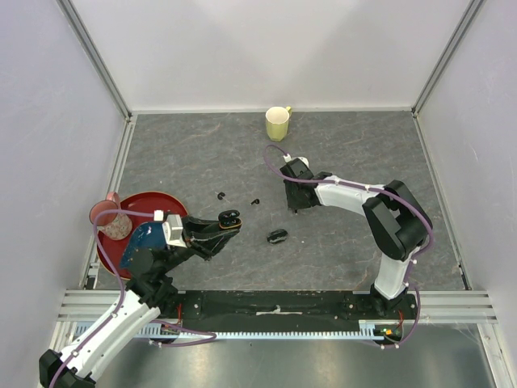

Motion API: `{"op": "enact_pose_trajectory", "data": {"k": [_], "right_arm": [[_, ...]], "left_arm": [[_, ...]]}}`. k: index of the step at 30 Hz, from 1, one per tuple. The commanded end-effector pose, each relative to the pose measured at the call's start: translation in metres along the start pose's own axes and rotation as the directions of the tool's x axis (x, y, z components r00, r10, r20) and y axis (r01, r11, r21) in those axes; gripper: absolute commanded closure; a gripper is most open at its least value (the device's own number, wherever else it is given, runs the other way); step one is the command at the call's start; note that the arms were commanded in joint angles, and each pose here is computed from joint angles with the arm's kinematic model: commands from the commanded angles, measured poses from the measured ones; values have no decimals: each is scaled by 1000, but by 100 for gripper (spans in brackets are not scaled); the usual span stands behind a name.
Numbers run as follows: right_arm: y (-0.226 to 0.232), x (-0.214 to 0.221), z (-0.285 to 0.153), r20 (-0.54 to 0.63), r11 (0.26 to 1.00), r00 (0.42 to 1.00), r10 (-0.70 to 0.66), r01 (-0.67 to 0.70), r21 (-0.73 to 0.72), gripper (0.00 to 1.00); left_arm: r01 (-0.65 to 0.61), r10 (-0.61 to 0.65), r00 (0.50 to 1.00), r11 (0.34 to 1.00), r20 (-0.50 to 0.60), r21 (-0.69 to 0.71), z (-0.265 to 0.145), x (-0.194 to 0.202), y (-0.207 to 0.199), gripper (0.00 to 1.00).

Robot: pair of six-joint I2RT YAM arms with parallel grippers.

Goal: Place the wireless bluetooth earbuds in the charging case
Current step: Pick up the earbud from the center of the board.

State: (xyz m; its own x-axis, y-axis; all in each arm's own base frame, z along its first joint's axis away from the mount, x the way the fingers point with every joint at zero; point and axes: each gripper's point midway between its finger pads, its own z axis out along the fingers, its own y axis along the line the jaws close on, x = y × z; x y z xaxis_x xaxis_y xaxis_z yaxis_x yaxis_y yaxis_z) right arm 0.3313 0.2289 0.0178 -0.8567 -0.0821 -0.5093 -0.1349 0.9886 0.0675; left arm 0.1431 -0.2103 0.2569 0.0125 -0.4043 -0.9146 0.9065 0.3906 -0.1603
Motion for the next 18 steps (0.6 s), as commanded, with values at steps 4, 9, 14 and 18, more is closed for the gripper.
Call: {"op": "enact_pose_trajectory", "data": {"k": [4, 9, 14, 18], "right_arm": [[-4, 14, -2, -49, 1000, 999, -10, 10, 0, 60], [-4, 16, 0, -77, 999, 996, -47, 47, 0, 60], [-5, 17, 0, -97, 997, 992, -79, 79, -2, 61], [-5, 18, 3, -107, 996, 990, -88, 89, -1, 61]], "left_arm": [[-18, 18, 1000, 1000, 25, 4, 1, -7, -1, 98], [-12, 12, 1000, 1000, 24, 2, 1, -5, -1, 98], [-13, 13, 1000, 1000, 24, -3, 0, -5, 0, 98], [-15, 15, 1000, 1000, 24, -1, 0, -5, 0, 98]]}}
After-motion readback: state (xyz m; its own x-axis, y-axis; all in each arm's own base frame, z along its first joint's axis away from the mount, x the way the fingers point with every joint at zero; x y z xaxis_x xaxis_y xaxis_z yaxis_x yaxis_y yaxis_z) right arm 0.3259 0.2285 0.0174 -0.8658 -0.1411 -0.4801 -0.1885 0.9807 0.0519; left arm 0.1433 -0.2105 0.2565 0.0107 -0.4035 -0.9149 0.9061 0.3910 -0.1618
